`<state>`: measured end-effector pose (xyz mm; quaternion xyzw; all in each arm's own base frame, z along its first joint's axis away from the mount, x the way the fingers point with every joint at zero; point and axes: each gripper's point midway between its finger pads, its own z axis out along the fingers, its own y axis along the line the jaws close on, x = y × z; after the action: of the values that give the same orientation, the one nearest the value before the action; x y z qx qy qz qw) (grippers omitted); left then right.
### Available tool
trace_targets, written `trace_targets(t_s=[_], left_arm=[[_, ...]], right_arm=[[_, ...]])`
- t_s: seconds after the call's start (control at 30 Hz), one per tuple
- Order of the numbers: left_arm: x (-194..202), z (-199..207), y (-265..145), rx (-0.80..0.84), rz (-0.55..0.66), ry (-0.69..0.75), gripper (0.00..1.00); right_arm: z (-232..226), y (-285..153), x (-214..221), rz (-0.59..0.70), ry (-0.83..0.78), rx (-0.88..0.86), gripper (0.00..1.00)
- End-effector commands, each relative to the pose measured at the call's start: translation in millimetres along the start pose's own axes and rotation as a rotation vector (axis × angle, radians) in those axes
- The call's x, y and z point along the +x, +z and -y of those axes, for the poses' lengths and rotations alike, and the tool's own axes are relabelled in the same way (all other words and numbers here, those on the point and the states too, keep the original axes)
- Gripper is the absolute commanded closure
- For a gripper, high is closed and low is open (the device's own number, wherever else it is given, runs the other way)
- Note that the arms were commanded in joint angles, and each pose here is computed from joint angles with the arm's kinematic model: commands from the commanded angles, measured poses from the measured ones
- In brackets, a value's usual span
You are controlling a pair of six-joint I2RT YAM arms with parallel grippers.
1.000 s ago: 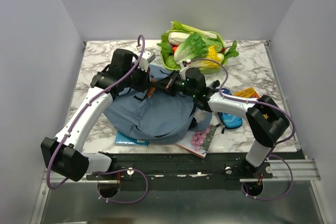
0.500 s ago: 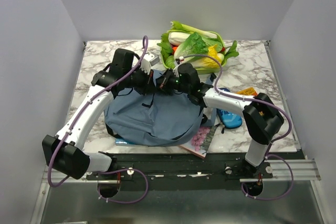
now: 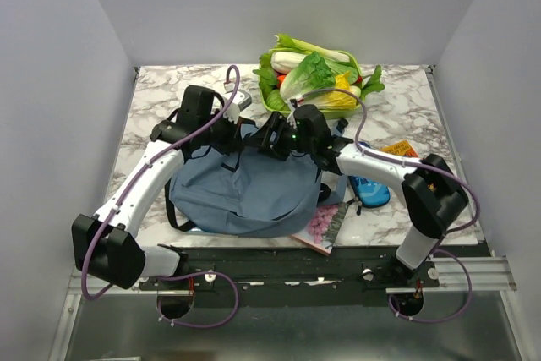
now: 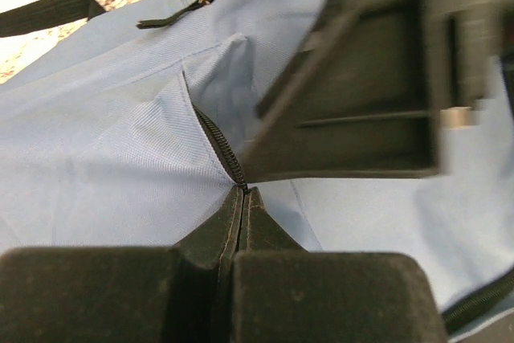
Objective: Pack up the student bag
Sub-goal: Place the stationery in the student bag, then zip the student bag at the center of the board.
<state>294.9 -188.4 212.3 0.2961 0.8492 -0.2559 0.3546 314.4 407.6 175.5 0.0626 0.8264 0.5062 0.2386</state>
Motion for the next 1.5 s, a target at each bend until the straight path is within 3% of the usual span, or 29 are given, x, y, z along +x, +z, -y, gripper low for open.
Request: trace_targets(t_s=[0.0, 0.23, 0.3, 0.37, 0.47, 0.5, 0.8, 1.0, 1.23, 1.47], left_arm=[[-4, -28, 2, -0.112, 0.036, 0.009, 1.00], [-1, -23, -7, -0.102, -0.009, 0.021, 1.00], [-8, -18, -14, -0.078, -0.012, 0.059, 0.78], [0, -9, -23, -0.039, -0.064, 0.085, 0.65], [6, 6, -39, 0.043, -0.111, 0.193, 0.61], [5, 10, -46, 0.066, -0.108, 0.279, 0.60], [71, 33, -70, 0.316, -0.336, 0.497, 0.61], [79, 24, -58, 0.288, -0.378, 0.598, 0.61], [62, 6, -30, 0.167, -0.301, 0.631, 0.63], [52, -9, -26, 0.099, -0.297, 0.683, 0.63]], right_arm=[[-18, -36, -9, 0.048, -0.130, -0.020, 0.25], [-19, -57, -12, 0.088, -0.234, -0.018, 0.25], [-13, -57, -2, 0.066, -0.284, 0.001, 0.27], [-5, -55, 6, 0.048, -0.309, 0.026, 0.28], [9, -55, 18, 0.025, -0.329, 0.054, 0.29], [11, -56, 19, 0.023, -0.343, 0.056, 0.29], [-2, -58, 38, 0.027, -0.464, 0.027, 0.27], [-6, -59, 40, 0.031, -0.474, 0.028, 0.27], [-3, -62, 42, 0.037, -0.472, 0.035, 0.27], [-3, -66, 43, 0.045, -0.473, 0.030, 0.28]])
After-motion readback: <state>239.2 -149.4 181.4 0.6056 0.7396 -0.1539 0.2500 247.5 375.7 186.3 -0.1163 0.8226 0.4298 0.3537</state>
